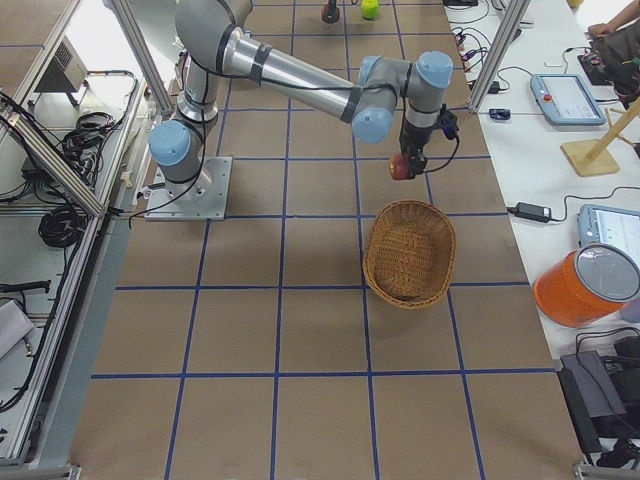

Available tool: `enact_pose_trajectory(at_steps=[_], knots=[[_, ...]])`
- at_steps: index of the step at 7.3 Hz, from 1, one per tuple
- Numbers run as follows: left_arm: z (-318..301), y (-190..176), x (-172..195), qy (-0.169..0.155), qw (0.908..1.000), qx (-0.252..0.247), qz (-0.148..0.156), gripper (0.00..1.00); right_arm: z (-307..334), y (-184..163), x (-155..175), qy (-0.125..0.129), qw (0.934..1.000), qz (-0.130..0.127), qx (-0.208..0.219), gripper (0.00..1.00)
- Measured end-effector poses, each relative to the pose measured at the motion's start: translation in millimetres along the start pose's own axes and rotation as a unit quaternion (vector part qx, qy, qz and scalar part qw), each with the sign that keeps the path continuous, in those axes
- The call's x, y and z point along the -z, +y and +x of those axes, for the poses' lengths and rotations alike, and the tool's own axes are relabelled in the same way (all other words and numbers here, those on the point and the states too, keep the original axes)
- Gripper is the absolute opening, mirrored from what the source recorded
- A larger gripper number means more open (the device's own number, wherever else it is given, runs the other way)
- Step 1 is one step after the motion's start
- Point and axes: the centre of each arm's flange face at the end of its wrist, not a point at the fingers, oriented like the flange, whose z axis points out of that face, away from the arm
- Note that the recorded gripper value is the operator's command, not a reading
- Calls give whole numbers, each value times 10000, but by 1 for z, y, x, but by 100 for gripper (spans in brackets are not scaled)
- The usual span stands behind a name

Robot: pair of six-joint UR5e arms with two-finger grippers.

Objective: Put all apples into basket
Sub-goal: 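Drop the red apple into the basket while the left carries the dark apple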

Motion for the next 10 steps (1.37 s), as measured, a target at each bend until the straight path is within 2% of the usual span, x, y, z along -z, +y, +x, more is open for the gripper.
enact_pose_trajectory(at_steps=[1,3,4,5,6,8,10], knots=[[34,-18,22,58,9998,153,129,29,54,6,-30,60,9999,53,87,0],[143,-55,48,259,9963,706,411,31,99,12,-75,51,9999,90,63,4],[207,-67,52,436,9904,1157,611,32,100,11,-85,-61,9999,94,-62,27],[271,-71,50,546,9861,1392,727,32,94,10,-92,-235,9995,52,-213,50],[334,-68,41,705,9847,1430,707,32,90,11,-98,-382,9987,-44,-332,99],[430,-54,21,1108,9807,1464,669,32,88,10,-105,-466,9980,-112,-409,100],[469,-46,1,1180,9814,1390,604,34,84,-5,-90,-366,9988,-43,-329,100]])
